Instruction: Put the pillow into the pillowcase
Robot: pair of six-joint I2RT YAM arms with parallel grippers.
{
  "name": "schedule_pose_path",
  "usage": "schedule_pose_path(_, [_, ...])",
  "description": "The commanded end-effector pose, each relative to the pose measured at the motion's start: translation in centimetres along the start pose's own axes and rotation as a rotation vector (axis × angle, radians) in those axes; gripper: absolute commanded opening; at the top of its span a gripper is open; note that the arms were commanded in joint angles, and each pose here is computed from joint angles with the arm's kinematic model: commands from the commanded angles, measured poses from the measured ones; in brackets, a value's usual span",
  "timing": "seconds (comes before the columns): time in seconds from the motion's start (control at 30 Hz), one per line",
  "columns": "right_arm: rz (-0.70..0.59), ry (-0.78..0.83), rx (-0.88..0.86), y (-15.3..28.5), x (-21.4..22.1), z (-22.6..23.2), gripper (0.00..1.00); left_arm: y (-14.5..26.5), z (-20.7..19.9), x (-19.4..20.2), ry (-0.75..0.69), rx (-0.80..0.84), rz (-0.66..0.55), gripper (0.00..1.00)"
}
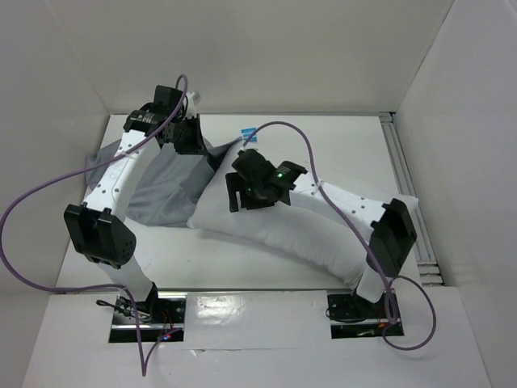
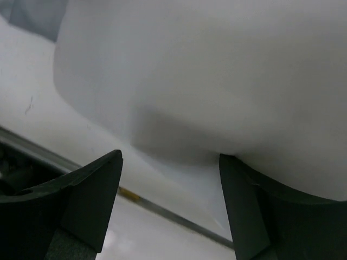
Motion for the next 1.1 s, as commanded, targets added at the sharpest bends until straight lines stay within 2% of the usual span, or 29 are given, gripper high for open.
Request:
schedule_pose_path(0.0, [-0.199,-0.169,0.067,-2.6,-3.3,-0.1,0.77,1.3,-0.1,0.4,0.010,-0.022,-0.024,0.00])
schedule_pose_path(0.03, [-0.222,-0.180,0.057,-3.4,-3.8,-0.2,0.72,1.0,0.1,0.8,0.013,-0.027,-0.011,0.00])
schedule_pose_path(0.07, [-0.226,-0.186,0.086,-3.9,-4.0,-0.8,0.60,1.0,0.2,0.7,0.013,-0.037,-0.014,0.00])
schedule_pose_path(0.1, [-0.228,-0.166,0.112,-4.4,-4.1,-1.4,0.34,0.8,0.3,1.0,0.015,-0.040,-0.004,0.00])
schedule_pose_path(0.13, [-0.226,-0.178,0.129,-4.7,-4.4,-2.2,0.00,0.8,0.4,1.0,0.015,-0.050,-0.008,0.00])
schedule_pose_path(0.2, [-0.228,-0.140,0.160,-4.0,-4.7,-3.0,0.00,0.8,0.6,0.9,0.002,-0.059,-0.010,0.00])
schedule_pose_path(0.27, [-0.266,-0.122,0.125,-1.8,-5.1,-3.4,0.00,0.2,0.9,0.9,0.004,-0.083,-0.002,0.00])
schedule_pose_path(0.33, [-0.262,-0.100,0.083,-0.9,-5.2,-5.7,0.00,-1.2,1.8,0.9,-0.001,-0.130,0.013,0.00])
schedule_pose_path(0.37, [-0.227,-0.085,-0.062,0.5,-5.0,-5.5,0.00,-1.9,2.0,0.8,-0.001,-0.139,0.013,0.00])
schedule_pose_path(0.4, [-0.244,-0.080,-0.114,0.3,-5.6,-7.6,0.00,-3.4,2.3,0.3,0.008,-0.154,0.006,0.00])
schedule_pose_path(0.43, [-0.185,-0.065,-0.272,0.6,-5.3,-7.3,0.00,-4.3,2.6,0.1,0.009,-0.165,0.010,0.00])
schedule_pose_path(0.5, [-0.117,-0.070,-0.370,-0.3,-5.5,-8.8,0.00,-5.6,2.6,-1.2,0.017,-0.178,0.001,0.00])
schedule_pose_path(0.53, [-0.075,-0.070,-0.395,-1.3,-5.6,-9.9,0.00,-7.6,3.5,-1.2,0.046,-0.197,0.034,0.00])
schedule_pose_path(0.57, [-0.054,-0.064,-0.405,-1.6,-5.5,-10.0,0.00,-8.1,3.2,-2.3,0.057,-0.189,0.011,0.07])
schedule_pose_path(0.6, [-0.057,-0.062,-0.399,-1.7,-5.9,-10.3,0.00,-8.7,3.6,-2.6,0.068,-0.185,0.030,0.22])
schedule_pose_path(0.63, [-0.050,-0.065,-0.396,-1.8,-6.0,-10.3,0.00,-10.0,4.5,-1.8,0.091,-0.195,0.102,0.61])
schedule_pose_path(0.67, [-0.051,-0.064,-0.397,-1.6,-6.2,-10.2,0.00,-9.9,4.2,-2.0,0.094,-0.178,0.115,0.72])
schedule_pose_path(0.7, [-0.044,-0.036,-0.390,-1.2,-6.2,-9.0,0.00,-9.9,4.1,-1.9,0.104,-0.169,0.117,0.76])
schedule_pose_path(0.73, [-0.070,-0.040,-0.323,-1.0,-6.5,-9.1,0.00,-9.0,3.8,-1.7,0.117,-0.167,0.110,0.84])
schedule_pose_path(0.77, [-0.060,-0.042,-0.277,-1.0,-6.2,-9.1,0.00,-9.1,4.2,-0.6,0.121,-0.175,0.133,0.87])
schedule_pose_path(0.8, [-0.090,-0.030,-0.243,-0.2,-6.8,-8.6,0.05,-8.8,4.7,-0.3,0.142,-0.181,0.129,0.89])
schedule_pose_path(0.83, [-0.091,-0.035,-0.206,-0.1,-6.6,-7.8,0.33,-8.5,4.9,0.1,0.163,-0.178,0.127,0.90])
schedule_pose_path(0.87, [-0.131,-0.028,-0.118,0.2,-7.0,-8.0,0.50,-8.3,4.9,0.6,0.164,-0.169,0.134,0.90])
schedule_pose_path(0.9, [-0.150,-0.034,-0.078,1.1,-7.2,-7.5,0.66,-8.3,4.9,1.6,0.169,-0.145,0.151,0.90])
schedule_pose_path(0.97, [-0.176,-0.033,0.053,1.6,-6.8,-6.7,0.89,-9.0,5.4,3.1,0.195,-0.159,0.185,0.90])
schedule_pose_path(1.07, [-0.220,-0.060,0.205,1.2,-7.4,-5.1,0.95,-9.6,5.2,4.0,0.214,-0.107,0.215,0.89])
Point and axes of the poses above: each gripper's point midway between its finger pads, its own y axis back along the fingers, its own z axis along the line the jaws close on, x = y × z, the point moved 7 cm from there along y, back along the fingers, and after that the axes turned 1 degree about y, right-handed, at the moved point
